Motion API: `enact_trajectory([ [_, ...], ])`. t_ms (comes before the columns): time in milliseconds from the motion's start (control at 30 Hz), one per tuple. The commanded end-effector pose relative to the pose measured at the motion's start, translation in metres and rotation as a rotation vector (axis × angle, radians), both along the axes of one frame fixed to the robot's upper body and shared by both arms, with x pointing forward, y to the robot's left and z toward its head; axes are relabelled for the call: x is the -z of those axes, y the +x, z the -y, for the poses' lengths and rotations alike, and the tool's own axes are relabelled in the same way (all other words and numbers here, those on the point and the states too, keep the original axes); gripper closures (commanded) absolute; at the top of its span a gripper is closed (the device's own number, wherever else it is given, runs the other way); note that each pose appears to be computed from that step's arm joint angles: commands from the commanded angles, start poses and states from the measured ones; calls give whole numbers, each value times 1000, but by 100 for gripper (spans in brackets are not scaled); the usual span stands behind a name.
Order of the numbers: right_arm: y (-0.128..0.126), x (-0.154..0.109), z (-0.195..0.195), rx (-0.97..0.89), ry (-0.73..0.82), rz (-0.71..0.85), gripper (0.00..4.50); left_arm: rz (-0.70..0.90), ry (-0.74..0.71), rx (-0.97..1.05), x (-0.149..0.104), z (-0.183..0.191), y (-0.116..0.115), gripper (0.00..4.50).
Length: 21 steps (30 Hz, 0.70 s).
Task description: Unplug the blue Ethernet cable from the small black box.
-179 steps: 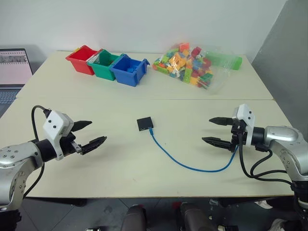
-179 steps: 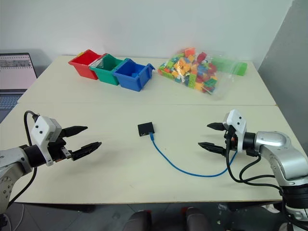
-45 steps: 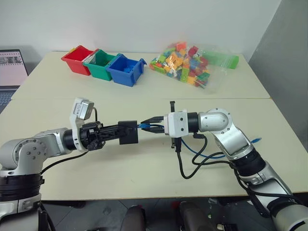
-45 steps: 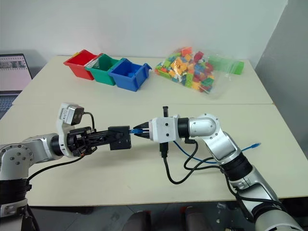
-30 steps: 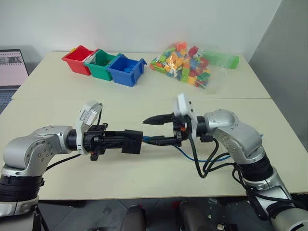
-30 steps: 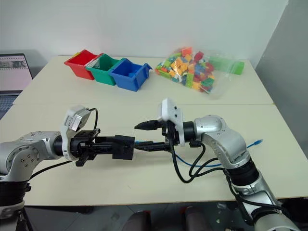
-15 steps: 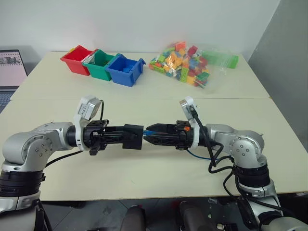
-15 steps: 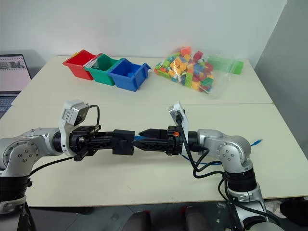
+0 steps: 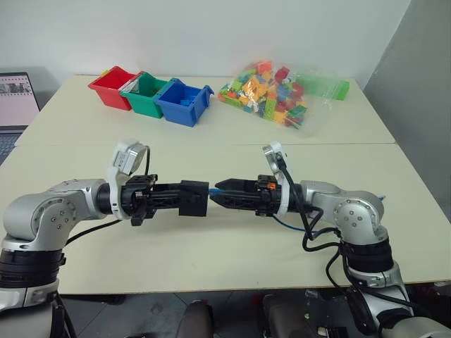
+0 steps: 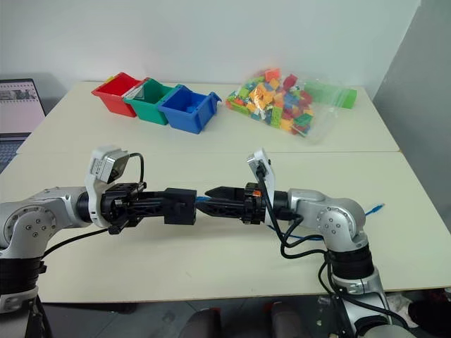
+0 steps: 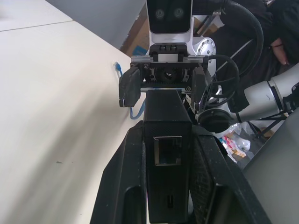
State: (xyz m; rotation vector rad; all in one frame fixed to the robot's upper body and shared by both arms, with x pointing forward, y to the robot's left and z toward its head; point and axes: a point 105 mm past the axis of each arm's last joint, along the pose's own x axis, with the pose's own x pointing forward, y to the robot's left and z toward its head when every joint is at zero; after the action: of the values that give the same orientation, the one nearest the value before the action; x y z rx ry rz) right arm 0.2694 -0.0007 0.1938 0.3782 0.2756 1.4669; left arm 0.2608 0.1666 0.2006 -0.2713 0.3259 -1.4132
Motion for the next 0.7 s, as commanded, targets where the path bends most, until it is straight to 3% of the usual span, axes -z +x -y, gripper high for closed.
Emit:
enact_trajectory([
  [33, -2, -10, -1, -15, 15, 48, 160, 53, -17, 11, -11, 0, -3, 371],
  [167, -2, -9, -2, -18, 7, 55, 160, 52, -15, 10, -10, 0, -3, 371],
  [333, -3, -8, -2, -20, -1, 66, 250, 53, -14, 10, -9, 1, -2, 371],
  [600, -4, -8, -2, -29, -8, 73, 447, 50, -9, 18, -7, 2, -4, 371],
  [700, -4, -8, -2, -35, -9, 75, 446, 47, -5, 24, -6, 3, -5, 371],
])
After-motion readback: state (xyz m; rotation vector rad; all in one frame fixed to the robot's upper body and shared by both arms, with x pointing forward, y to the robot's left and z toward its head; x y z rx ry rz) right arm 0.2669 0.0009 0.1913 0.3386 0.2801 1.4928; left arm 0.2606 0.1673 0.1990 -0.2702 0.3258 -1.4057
